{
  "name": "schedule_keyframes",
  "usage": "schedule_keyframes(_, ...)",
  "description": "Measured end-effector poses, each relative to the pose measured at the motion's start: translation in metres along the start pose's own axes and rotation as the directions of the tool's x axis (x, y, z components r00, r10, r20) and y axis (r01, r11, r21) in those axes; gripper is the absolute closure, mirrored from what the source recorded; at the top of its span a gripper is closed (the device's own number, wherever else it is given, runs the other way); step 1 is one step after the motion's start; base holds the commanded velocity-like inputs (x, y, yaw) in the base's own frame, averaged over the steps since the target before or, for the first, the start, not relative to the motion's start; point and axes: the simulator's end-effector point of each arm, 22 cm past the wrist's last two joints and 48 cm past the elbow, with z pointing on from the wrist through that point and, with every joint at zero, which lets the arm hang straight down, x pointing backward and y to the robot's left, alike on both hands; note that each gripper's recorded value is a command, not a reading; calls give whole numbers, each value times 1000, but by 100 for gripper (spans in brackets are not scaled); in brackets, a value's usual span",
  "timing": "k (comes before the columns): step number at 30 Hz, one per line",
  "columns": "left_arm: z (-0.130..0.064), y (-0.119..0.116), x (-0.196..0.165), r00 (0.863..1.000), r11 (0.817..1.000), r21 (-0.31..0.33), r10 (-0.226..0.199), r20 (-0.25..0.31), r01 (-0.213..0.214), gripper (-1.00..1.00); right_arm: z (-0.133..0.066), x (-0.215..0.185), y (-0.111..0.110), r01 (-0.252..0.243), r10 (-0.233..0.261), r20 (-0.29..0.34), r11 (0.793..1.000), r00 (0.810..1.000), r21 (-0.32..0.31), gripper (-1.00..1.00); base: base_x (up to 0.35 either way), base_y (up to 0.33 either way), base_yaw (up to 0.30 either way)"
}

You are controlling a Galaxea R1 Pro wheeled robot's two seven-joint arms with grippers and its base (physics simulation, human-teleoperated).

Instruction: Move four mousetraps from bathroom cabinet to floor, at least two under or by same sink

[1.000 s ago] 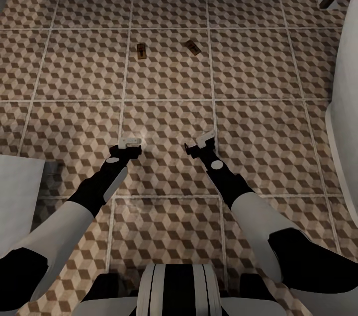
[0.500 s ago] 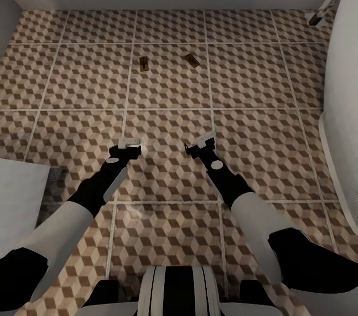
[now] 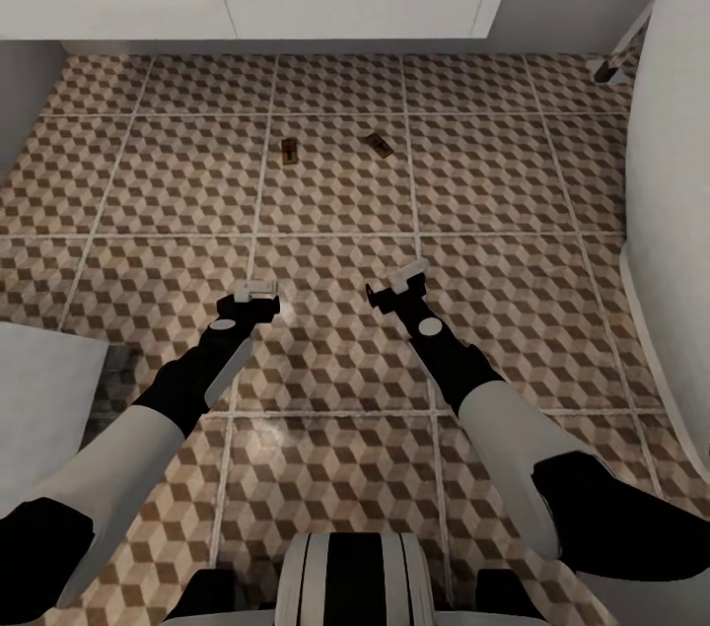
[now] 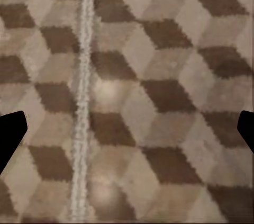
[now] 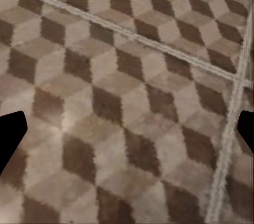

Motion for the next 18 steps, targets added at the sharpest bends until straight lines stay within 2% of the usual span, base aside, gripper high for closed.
schedule_keyframes(10,-16,9,-10,1000,1000,-9,3,19,-3,-100,-10,-30,-8,10,-10,39,1000,999,14,-100,0,0,0)
schedule_keyframes(18,-34,15,-24,998,1000,-7,2,55,-2,-100,-18,-53,-14,16,-18,68,1000,998,23,-100,0,0,0)
